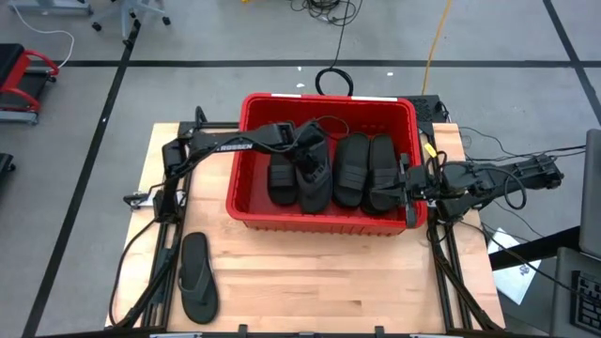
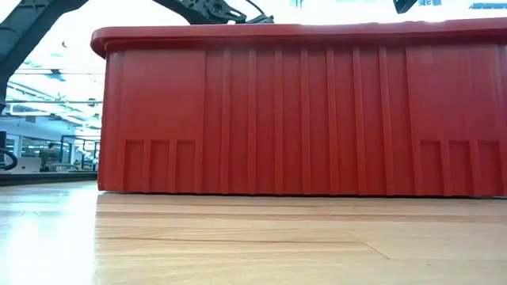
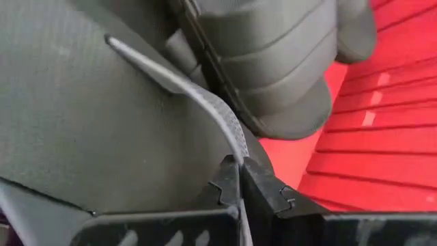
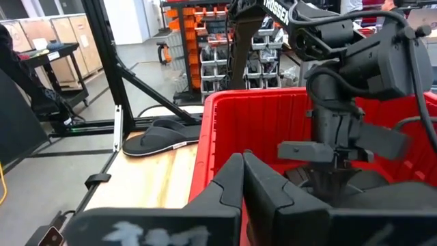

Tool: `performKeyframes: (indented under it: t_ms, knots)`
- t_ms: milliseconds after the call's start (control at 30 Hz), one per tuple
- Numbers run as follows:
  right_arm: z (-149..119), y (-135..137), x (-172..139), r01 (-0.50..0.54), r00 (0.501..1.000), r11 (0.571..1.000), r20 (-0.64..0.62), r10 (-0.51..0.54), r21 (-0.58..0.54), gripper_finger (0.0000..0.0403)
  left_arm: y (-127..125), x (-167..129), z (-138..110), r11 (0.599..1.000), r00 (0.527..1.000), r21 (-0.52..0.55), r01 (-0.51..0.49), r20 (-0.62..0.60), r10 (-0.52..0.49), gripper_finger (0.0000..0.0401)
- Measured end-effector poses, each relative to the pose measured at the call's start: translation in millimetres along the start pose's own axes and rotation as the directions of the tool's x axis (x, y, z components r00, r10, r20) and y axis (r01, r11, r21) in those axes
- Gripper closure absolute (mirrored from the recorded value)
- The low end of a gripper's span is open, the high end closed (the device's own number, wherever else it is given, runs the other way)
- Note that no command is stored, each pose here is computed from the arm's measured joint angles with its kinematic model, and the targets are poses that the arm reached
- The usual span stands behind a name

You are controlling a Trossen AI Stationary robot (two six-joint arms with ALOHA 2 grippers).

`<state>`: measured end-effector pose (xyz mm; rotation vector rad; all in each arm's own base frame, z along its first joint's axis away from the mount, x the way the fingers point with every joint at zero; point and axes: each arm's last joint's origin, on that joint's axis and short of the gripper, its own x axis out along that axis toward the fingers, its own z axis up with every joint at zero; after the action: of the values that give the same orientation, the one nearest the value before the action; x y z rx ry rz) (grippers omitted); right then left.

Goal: Pick and place slides into bin
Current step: Put the right black flip flop into the red bin, then put the left black flip flop into the red bin

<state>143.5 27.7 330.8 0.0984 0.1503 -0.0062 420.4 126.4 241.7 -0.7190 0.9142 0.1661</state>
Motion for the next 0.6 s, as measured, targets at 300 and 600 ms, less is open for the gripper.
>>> performKeyframes:
  t_ms: [300,600]
  knots:
    - [0,0,0,-0.001,1.000,1.000,0.000,0.001,-0.026,0.0403,-1,-2,1,0.999,1.000,0.041,0.004,0.014,-0.005,0.0378]
    - [0,0,0,-0.001,1.000,1.000,0.000,0.001,-0.026,0.0403,-12,2,-4,0.988,1.000,0.151,0.030,-0.006,-0.029,0.0291]
